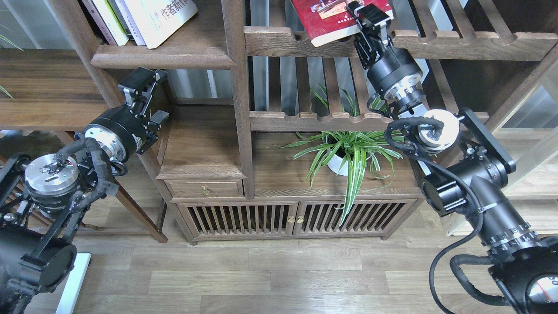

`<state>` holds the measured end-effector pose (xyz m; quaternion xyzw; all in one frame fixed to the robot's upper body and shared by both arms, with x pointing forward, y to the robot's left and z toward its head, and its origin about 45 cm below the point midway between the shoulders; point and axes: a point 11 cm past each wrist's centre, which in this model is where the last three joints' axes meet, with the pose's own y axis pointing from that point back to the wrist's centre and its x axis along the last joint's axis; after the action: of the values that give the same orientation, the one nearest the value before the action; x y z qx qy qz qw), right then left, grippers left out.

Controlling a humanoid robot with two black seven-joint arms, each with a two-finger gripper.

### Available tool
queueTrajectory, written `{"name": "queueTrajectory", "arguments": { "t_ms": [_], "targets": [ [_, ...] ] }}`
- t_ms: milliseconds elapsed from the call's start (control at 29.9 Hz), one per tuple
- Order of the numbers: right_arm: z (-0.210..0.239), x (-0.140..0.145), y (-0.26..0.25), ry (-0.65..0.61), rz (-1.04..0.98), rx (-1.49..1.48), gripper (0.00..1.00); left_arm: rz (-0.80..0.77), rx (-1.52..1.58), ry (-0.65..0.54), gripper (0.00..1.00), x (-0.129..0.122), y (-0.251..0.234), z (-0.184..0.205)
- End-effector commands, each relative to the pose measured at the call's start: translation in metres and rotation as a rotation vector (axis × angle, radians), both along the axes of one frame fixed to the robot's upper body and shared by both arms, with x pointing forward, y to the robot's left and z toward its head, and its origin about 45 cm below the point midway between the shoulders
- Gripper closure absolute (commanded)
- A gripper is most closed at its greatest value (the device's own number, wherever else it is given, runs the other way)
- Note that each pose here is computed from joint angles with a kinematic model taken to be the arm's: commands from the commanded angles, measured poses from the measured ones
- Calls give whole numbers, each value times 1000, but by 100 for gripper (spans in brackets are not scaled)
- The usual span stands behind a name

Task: Organize books on shelf
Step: 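Grasp the red book's top edge with the right gripper and tilt it out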

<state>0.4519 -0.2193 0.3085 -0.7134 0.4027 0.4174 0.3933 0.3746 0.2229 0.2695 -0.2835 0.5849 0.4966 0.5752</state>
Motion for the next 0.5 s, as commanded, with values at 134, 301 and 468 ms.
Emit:
{"name": "queueTrajectory", "arguments": {
  "t_ms": [134, 301, 468],
  "targets": [
    [-4, -5, -17, -14, -19, -8, 97, 13, 3, -3, 1, 0, 4, 1],
    [-14, -15, -38, -25, -56, 26, 97, 14, 6, -16, 1, 2, 2, 5],
    [1, -18, -42, -106, -60, 83, 96, 19, 57, -36, 1, 3, 2, 4]
  ]
}}
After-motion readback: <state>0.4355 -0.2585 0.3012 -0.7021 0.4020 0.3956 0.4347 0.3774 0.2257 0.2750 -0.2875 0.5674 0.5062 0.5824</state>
